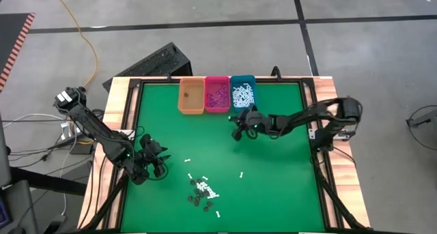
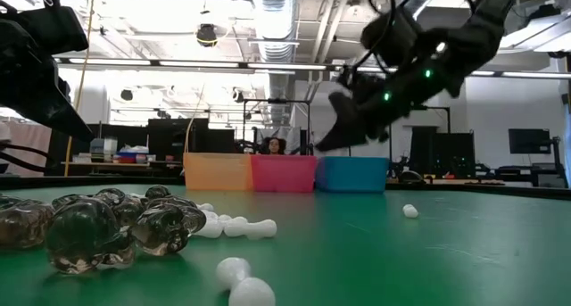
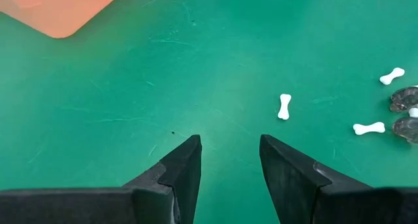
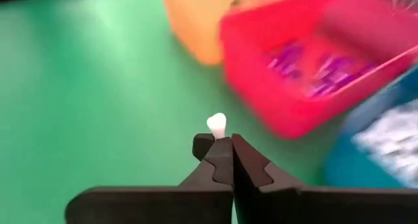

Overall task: Sort Halloween decoration
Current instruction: Put the white bone toy into the blue bin

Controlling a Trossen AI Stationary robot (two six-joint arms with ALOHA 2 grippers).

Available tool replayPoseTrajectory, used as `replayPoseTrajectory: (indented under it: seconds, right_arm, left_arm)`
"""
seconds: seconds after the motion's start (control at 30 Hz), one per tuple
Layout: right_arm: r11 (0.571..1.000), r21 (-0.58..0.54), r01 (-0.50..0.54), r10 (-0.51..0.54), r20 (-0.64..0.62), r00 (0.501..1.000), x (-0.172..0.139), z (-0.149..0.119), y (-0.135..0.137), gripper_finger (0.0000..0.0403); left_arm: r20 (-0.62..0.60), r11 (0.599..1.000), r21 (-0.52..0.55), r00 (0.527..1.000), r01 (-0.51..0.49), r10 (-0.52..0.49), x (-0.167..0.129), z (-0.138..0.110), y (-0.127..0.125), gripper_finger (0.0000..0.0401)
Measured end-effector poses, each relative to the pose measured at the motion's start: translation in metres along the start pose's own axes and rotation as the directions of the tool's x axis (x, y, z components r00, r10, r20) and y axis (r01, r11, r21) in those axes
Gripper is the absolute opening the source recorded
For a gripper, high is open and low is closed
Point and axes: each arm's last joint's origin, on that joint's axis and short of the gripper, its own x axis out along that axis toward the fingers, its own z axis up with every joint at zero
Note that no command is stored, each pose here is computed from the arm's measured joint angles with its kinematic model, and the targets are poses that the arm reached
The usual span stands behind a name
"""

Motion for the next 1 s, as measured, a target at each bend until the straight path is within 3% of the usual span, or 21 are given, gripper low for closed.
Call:
replayPoseTrajectory:
  seconds: [0.27,0.47,0.73,0.8,0.9,1.0]
  right_arm:
    - [0.967,0.059,0.249,-0.254,0.101,0.962,-0.034,0.043,-0.041,0.0022]
    - [0.94,0.114,0.321,-0.328,0.055,0.943,-0.037,0.048,-0.073,0.0065]
    - [0.957,0.141,0.252,-0.256,0.004,0.967,-0.033,0.046,-0.091,0.0173]
    - [0.958,0.198,0.205,-0.21,0.004,0.978,-0.033,0.047,-0.089,0.0195]
    - [0.98,0.198,0.031,-0.028,-0.02,0.999,-0.034,0.045,-0.077,0.0208]
    - [0.97,0.156,-0.186,0.202,-0.095,0.975,-0.037,0.037,-0.049,0.0204]
  left_arm:
    - [0.006,1.0,0.0,1.0,-0.003,0.003,0.0,0.0,0.0,0.0148]
    - [0.011,1.0,0.0,1.0,-0.006,0.006,0.0,0.0,0.0,0.0148]
    - [0.019,1.0,0.0,1.0,-0.01,0.01,0.0,0.001,0.0,0.0148]
    - [0.02,1.0,0.0,1.0,-0.011,0.011,0.0,0.001,0.0,0.0148]
    - [0.017,1.0,0.006,1.0,-0.009,0.009,0.0,0.001,0.0,0.0148]
    - [-0.003,1.0,0.026,1.0,0.002,-0.002,0.0,0.0,0.0,0.0148]
